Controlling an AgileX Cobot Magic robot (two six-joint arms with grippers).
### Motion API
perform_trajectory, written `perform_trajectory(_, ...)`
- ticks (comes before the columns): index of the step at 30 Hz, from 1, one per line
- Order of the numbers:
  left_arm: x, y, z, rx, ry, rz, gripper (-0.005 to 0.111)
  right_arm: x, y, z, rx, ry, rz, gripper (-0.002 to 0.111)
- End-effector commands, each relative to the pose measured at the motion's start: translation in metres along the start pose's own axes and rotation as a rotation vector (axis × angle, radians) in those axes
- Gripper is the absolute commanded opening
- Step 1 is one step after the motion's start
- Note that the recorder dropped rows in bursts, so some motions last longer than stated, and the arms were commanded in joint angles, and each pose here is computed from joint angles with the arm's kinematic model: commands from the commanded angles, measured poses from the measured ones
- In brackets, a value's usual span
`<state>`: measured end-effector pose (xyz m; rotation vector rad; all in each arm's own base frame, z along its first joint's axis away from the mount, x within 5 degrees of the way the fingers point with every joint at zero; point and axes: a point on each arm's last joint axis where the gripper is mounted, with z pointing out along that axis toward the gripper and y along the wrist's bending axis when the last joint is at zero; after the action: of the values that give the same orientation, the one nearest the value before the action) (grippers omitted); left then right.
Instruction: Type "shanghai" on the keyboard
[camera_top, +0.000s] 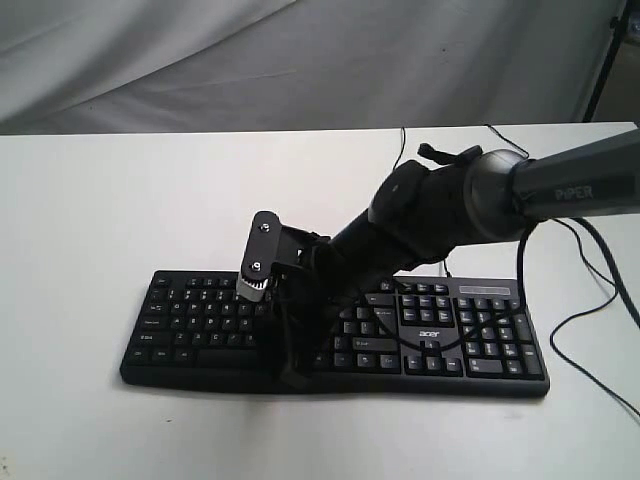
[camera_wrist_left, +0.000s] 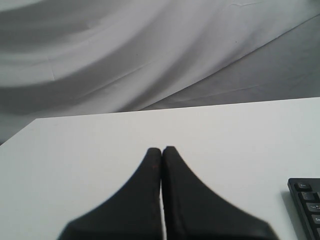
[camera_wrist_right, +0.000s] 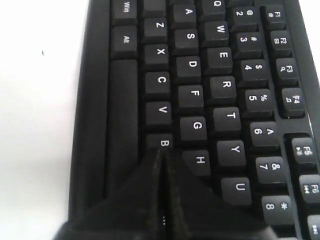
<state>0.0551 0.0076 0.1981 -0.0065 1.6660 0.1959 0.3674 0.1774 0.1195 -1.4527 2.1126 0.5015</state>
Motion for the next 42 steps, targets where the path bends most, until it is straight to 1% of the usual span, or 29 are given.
perform_trajectory(1,0.002,0.0,0.001,0.005,0.004,-0.003,0.001,0.002,-0.003,0.0,0.007,0.003,-0.004,0.0)
perform_trajectory(6,0.002,0.0,0.001,0.005,0.004,-0.003,0.001,0.007,-0.004,0.005,0.01,0.02,-0.006,0.0)
perform_trajectory(11,0.002,0.0,0.001,0.005,0.004,-0.003,0.001,-0.007,-0.003,-0.013,0.043,-0.014,-0.022,0.0)
perform_trajectory(14,0.002,0.0,0.001,0.005,0.004,-0.003,0.001,-0.009,-0.003,-0.016,0.048,-0.023,-0.017,0.0)
perform_trajectory(29,0.002,0.0,0.001,0.005,0.004,-0.003,0.001,-0.009,-0.003,-0.016,0.048,-0.023,-0.017,0.0)
perform_trajectory(34,0.002,0.0,0.001,0.005,0.004,-0.003,0.001,-0.01,-0.003,-0.012,0.043,-0.037,0.012,0.0)
perform_trajectory(42,0.002,0.0,0.001,0.005,0.004,-0.003,0.001,-0.017,0.001,-0.001,0.115,-0.027,-0.016,0.0)
